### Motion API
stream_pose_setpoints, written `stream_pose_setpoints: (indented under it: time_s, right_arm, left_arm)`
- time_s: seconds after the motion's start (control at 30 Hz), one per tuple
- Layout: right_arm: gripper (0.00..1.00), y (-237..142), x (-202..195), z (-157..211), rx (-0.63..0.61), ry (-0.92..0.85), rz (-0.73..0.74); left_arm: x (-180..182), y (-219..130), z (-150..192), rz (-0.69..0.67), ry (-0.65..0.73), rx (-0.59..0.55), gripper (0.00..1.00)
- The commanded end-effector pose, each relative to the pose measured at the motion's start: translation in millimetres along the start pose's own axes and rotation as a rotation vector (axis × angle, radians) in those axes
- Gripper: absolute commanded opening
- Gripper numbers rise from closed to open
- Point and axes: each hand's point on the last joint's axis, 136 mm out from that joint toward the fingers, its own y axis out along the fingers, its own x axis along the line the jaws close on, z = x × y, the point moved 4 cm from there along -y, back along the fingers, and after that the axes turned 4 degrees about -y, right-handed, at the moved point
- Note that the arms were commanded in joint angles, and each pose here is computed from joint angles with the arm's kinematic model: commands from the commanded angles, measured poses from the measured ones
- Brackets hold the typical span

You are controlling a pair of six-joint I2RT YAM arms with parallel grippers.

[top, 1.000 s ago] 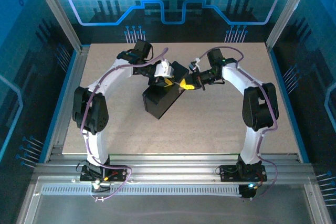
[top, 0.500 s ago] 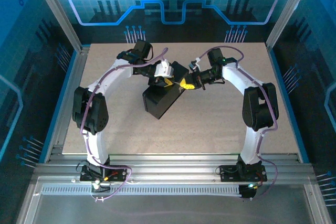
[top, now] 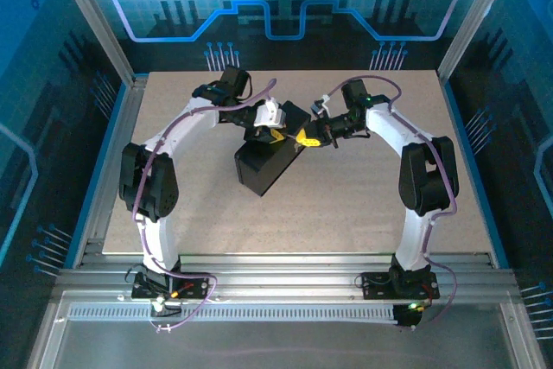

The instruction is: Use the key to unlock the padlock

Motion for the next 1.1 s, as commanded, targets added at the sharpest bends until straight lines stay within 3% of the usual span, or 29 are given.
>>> stream_pose_setpoints:
  time_s: [0.0,1.07]
  right_arm:
    - [0.00,-3.9,11.5,-4.8,-0.005,-0.045,-0.027]
    - [0.00,7.2,2.3,-5.6,0.033,-0.034,0.013]
  left_arm:
    - [-13.1,2.8,3.0,0.046,-0.026,-0.003,0.04]
    - [-11.9,3.6,3.9,0.045,-0.028,-0.007,0.04]
